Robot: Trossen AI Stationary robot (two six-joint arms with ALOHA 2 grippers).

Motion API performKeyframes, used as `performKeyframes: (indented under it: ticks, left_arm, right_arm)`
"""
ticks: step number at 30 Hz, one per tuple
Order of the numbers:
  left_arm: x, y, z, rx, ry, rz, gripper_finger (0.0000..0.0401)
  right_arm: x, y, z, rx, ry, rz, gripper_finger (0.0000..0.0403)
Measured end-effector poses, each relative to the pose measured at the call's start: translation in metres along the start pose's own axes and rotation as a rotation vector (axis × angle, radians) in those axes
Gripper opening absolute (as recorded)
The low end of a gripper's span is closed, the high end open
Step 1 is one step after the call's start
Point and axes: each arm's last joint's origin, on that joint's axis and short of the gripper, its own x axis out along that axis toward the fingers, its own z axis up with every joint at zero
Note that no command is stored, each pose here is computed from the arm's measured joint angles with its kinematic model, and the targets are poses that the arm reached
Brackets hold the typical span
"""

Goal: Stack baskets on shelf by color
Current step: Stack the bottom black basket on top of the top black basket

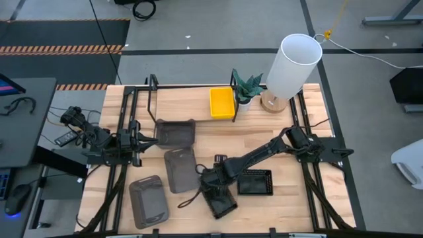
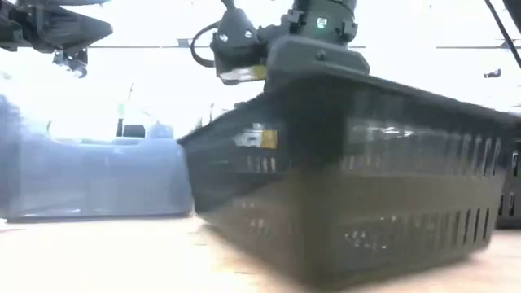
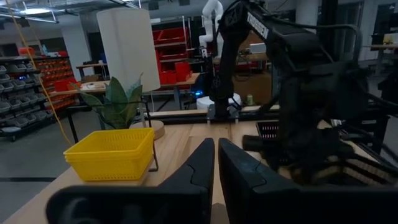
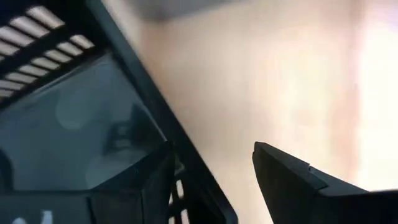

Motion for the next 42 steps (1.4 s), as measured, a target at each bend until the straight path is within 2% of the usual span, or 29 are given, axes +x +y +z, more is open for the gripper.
performKeyframes:
  ticks: [13,16,22,26,32,42]
  left_arm:
    - [0.000,0.000,0.000,0.001,0.001,0.000,0.0035]
    - [0.000,0.000,0.000,-0.001,-0.001,0.000,0.0030]
    - [0.000,0.000,0.000,-0.001,-0.001,0.000,0.0031]
    - [0.000,0.000,0.000,-0.001,-0.001,0.000,0.0038]
    - [0.000,0.000,0.000,-0.001,-0.001,0.000,0.0034]
    - [0.000,0.000,0.000,-0.001,-0.001,0.000,0.0033]
  right_arm:
    - [-0.022,-0.046,0.006,-0.076,0.010,-0.195,0.0220]
    - [-0.030,-0.053,0.008,-0.081,-0.001,-0.184,0.0220]
    - [-0.052,-0.041,0.005,-0.111,-0.057,-0.142,0.0220]
    - [-0.053,-0.036,0.002,-0.144,-0.046,-0.137,0.0219]
    - [-0.039,-0.033,0.000,-0.280,-0.028,-0.159,0.0209]
    - [-0.010,-0.042,0.004,-0.538,-0.152,-0.196,0.0199]
